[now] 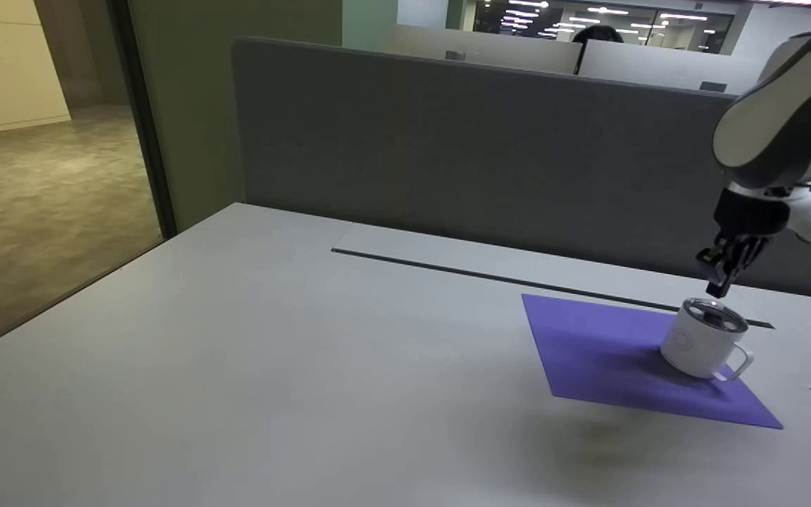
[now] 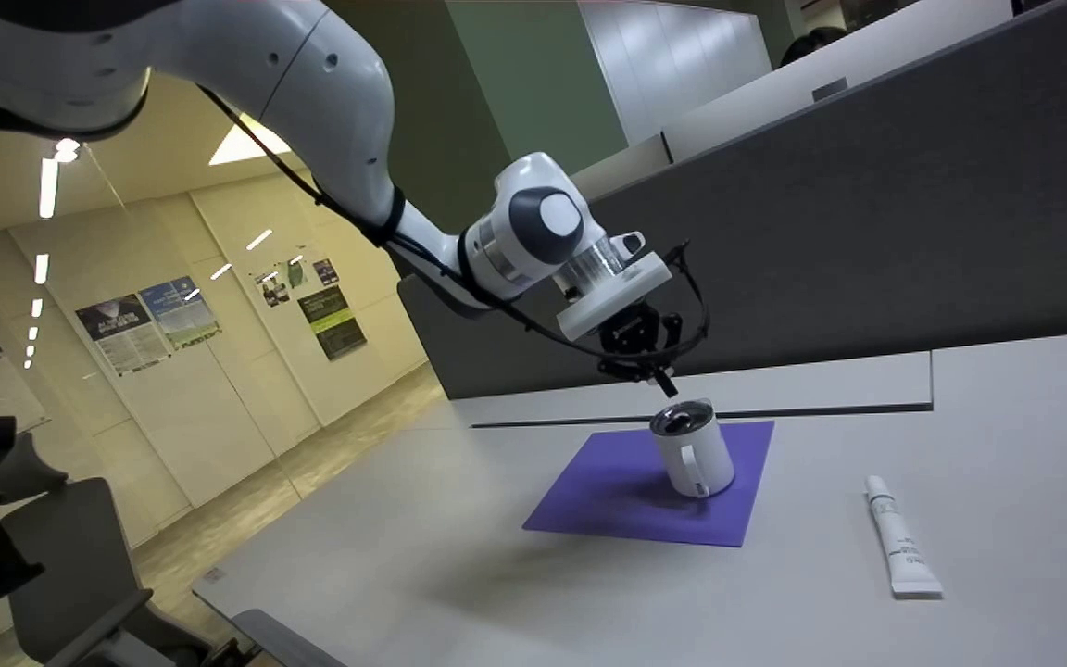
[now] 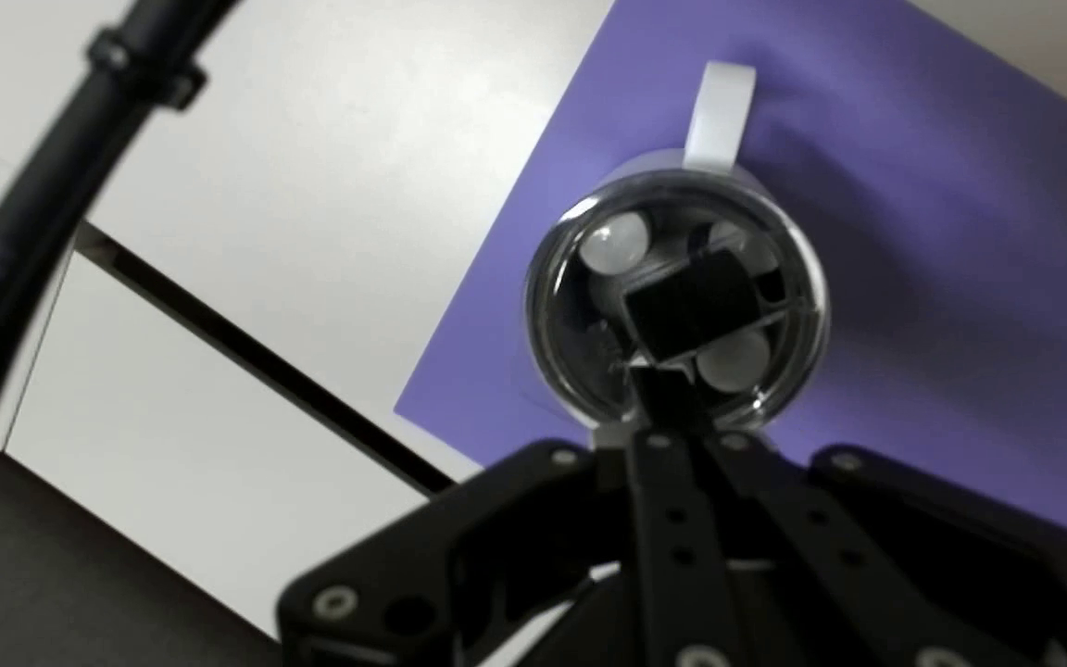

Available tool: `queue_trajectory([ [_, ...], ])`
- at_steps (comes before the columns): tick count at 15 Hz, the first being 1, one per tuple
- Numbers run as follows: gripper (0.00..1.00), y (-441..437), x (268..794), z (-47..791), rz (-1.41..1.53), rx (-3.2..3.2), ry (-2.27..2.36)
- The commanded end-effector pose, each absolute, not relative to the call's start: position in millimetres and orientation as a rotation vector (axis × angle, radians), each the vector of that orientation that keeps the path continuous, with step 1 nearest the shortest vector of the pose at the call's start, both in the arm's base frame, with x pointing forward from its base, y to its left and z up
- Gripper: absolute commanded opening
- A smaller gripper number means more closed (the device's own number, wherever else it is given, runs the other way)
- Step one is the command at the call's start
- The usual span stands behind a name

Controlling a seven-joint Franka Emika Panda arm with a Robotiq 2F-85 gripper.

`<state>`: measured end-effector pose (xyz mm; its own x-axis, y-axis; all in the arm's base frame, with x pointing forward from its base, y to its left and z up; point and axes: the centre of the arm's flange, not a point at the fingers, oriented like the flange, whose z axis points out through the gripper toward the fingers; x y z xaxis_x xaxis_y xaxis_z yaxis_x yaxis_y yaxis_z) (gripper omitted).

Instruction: Remove the lid from the cup

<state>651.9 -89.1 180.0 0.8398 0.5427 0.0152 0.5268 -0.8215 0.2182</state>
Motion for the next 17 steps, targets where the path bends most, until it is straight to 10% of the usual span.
queue_trajectory([
  [1, 0.00, -89, 655, 253, 0.122, 2.787, 0.892],
  [2, 0.00, -88, 652, 269, 0.120, 2.782, 0.908],
  [3, 0.25, -87, 650, 283, 0.107, 2.771, 0.935],
  [12, 0.81, -81, 651, 313, 0.006, 2.748, 1.056],
  [13, 0.62, -80, 649, 306, 0.028, 2.748, 1.052],
  [17, 0.81, -79, 648, 305, 0.016, 2.749, 1.057],
])
